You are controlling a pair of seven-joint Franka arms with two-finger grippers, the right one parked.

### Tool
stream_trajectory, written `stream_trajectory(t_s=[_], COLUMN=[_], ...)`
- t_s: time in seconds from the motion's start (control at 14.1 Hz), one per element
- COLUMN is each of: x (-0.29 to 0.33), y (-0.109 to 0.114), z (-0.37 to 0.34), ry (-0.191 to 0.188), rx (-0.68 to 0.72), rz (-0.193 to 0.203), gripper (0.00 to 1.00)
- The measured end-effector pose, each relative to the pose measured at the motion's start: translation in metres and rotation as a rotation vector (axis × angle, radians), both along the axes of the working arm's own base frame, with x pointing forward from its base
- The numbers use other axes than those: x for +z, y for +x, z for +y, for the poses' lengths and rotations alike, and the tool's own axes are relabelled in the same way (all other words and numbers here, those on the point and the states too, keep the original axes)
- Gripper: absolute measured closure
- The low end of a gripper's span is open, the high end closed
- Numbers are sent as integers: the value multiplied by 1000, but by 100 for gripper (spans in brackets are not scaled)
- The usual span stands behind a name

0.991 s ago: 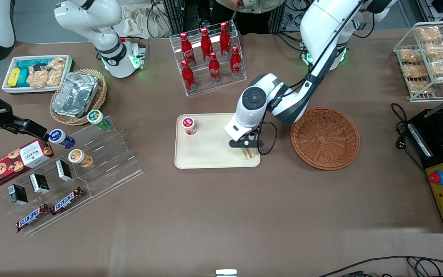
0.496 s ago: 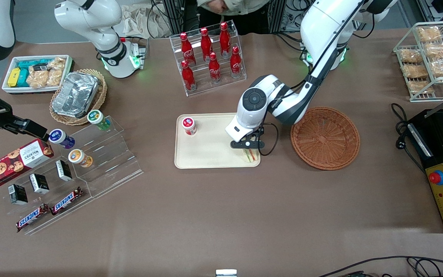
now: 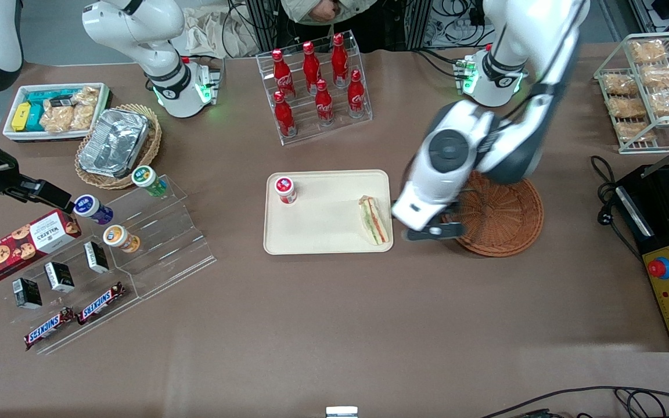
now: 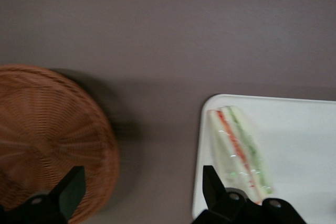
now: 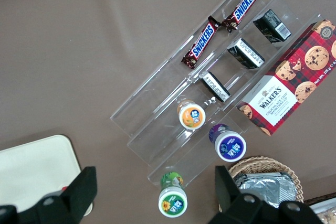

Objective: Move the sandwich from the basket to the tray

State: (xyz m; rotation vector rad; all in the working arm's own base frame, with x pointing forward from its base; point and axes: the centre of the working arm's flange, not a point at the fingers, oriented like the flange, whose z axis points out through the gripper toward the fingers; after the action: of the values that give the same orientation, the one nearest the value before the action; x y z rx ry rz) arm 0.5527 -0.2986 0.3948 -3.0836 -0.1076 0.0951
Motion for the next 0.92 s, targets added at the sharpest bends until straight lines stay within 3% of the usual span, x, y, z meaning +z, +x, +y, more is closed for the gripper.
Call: stream_trajectory(t_s=[0.42,0.78,0.92], x=[86,125,129], y=[26,25,21], z=[121,189,193], ry=[7,88,110], rx=[-30,-81,-82], rz=[-64,-97,-80], gripper=[1,1,0])
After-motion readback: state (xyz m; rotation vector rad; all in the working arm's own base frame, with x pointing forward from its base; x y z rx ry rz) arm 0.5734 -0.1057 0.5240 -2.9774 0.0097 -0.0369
